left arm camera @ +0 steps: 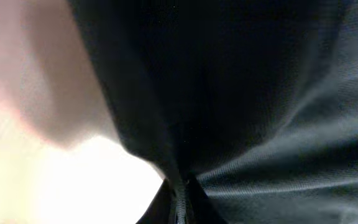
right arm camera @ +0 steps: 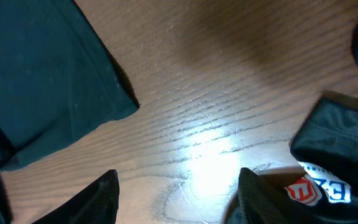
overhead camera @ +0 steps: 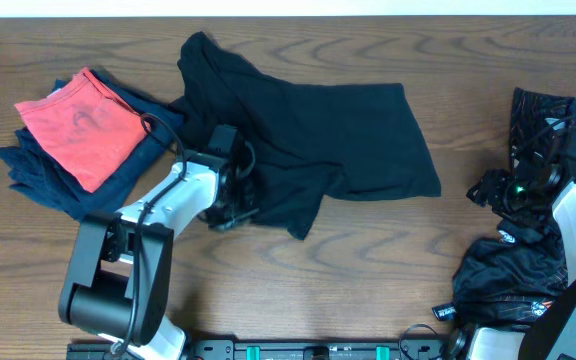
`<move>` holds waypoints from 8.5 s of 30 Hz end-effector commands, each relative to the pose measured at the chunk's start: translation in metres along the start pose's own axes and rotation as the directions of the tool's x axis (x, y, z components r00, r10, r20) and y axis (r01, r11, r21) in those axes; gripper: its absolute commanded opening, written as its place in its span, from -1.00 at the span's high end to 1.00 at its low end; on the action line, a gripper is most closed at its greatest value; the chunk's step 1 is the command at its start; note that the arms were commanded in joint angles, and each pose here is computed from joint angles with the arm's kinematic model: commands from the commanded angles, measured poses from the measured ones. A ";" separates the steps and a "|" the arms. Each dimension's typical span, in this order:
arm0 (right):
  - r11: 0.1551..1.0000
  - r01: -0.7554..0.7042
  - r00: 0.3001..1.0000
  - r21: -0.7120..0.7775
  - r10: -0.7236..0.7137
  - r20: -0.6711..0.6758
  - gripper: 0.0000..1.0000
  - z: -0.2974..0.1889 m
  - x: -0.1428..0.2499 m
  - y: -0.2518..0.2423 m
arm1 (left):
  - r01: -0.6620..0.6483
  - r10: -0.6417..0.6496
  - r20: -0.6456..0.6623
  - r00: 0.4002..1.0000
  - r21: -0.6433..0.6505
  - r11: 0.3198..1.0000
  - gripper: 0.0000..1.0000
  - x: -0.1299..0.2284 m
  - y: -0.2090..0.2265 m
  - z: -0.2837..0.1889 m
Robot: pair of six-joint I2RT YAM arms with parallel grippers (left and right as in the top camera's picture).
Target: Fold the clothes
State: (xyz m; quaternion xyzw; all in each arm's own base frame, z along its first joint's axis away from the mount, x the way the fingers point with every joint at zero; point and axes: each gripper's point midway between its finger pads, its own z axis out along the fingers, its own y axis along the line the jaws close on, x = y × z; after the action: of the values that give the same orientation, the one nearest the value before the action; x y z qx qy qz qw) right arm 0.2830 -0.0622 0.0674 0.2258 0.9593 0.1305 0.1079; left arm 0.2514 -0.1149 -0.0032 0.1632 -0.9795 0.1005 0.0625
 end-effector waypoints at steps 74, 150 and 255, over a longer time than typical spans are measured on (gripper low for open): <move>0.986 0.140 0.634 0.094 -0.162 0.756 0.98 -0.267 -0.070 0.087 | -0.327 0.136 0.860 0.493 0.038 0.944 0.88 0.008 -0.012 -0.415; 0.940 0.054 0.974 0.338 -0.125 0.191 0.98 -0.110 -0.106 0.022 | -0.518 0.506 0.127 0.853 0.319 0.793 -0.45 -0.055 -0.244 0.040; 0.987 0.163 0.595 -0.013 -0.088 0.799 0.98 -0.270 -0.218 0.143 | -0.419 -0.156 0.985 0.070 0.171 0.892 0.88 -0.196 -0.090 -0.511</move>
State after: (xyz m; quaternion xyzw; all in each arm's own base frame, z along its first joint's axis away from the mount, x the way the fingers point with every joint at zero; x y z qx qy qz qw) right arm 0.4711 -0.0820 0.3098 0.1750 0.8688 0.0719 0.4576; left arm 0.5293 -0.0634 0.3639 0.0584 -0.8098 0.1632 -0.5605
